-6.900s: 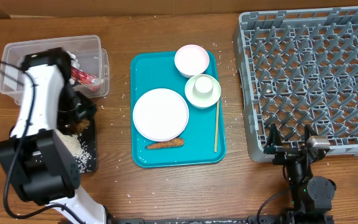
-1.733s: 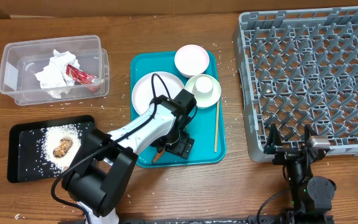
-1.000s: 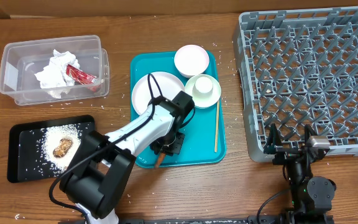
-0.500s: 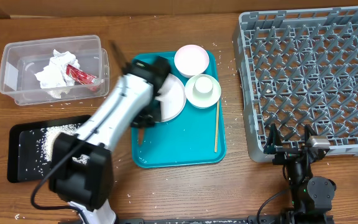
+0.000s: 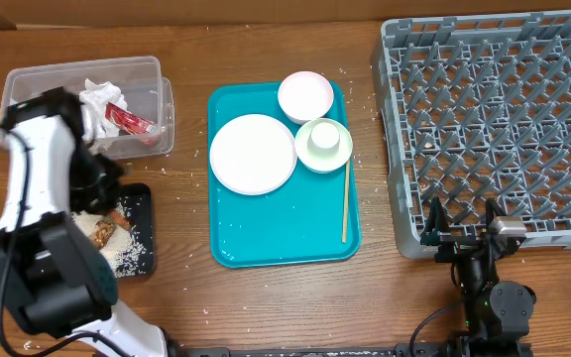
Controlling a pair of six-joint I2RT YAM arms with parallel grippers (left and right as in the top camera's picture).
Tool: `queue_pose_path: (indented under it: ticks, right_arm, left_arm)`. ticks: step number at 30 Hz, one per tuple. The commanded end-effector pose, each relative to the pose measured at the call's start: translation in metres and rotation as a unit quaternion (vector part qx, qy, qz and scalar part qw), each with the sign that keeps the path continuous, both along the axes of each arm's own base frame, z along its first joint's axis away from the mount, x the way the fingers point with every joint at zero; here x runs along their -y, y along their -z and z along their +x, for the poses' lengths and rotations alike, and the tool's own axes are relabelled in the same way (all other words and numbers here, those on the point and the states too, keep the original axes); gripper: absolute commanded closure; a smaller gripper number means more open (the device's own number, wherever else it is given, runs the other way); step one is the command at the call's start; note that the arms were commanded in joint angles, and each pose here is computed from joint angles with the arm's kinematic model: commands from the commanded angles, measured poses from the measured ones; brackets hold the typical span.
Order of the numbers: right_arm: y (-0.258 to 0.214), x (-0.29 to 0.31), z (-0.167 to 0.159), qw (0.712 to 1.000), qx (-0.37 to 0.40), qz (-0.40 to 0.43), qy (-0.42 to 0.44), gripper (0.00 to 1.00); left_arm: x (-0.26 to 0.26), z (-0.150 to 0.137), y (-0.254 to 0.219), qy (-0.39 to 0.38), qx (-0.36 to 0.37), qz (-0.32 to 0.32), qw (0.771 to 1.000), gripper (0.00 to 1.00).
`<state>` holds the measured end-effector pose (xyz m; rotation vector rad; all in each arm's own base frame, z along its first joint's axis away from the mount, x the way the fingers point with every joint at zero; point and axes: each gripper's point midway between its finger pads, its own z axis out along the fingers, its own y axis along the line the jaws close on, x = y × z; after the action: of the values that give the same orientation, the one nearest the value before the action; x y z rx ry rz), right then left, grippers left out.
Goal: Sort waste into correct bins and load items into the dishwasher
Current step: 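Carry the carrot left and drop it onto the black tray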
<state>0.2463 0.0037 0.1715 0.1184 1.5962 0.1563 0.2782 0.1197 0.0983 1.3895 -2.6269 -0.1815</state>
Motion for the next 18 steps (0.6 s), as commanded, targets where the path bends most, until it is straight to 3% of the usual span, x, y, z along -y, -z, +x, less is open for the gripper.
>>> queue_pose_path:
  ticks: [1, 9, 12, 18]
  right_arm:
    - [0.002, 0.000, 0.000, 1.000, 0.002, -0.003, 0.002, 0.00]
    - [0.002, 0.000, 0.000, 1.000, 0.002, -0.003, 0.002, 0.00]
    - [0.001, 0.000, 0.000, 1.000, 0.002, -0.003, 0.002, 0.00]
    - [0.002, 0.000, 0.000, 1.000, 0.002, -0.003, 0.002, 0.00]
  left_arm:
    - [-0.017, -0.006, -0.010, -0.074, 0.023, 0.005, 0.997, 0.77]
    - [-0.038, -0.018, 0.007, -0.122, 0.023, 0.013, 0.992, 0.73]
    - [-0.036, -0.023, 0.020, -0.123, 0.017, 0.010, 0.992, 0.64]
    - [-0.032, -0.030, 0.039, -0.122, 0.011, 0.008, 0.992, 0.63]
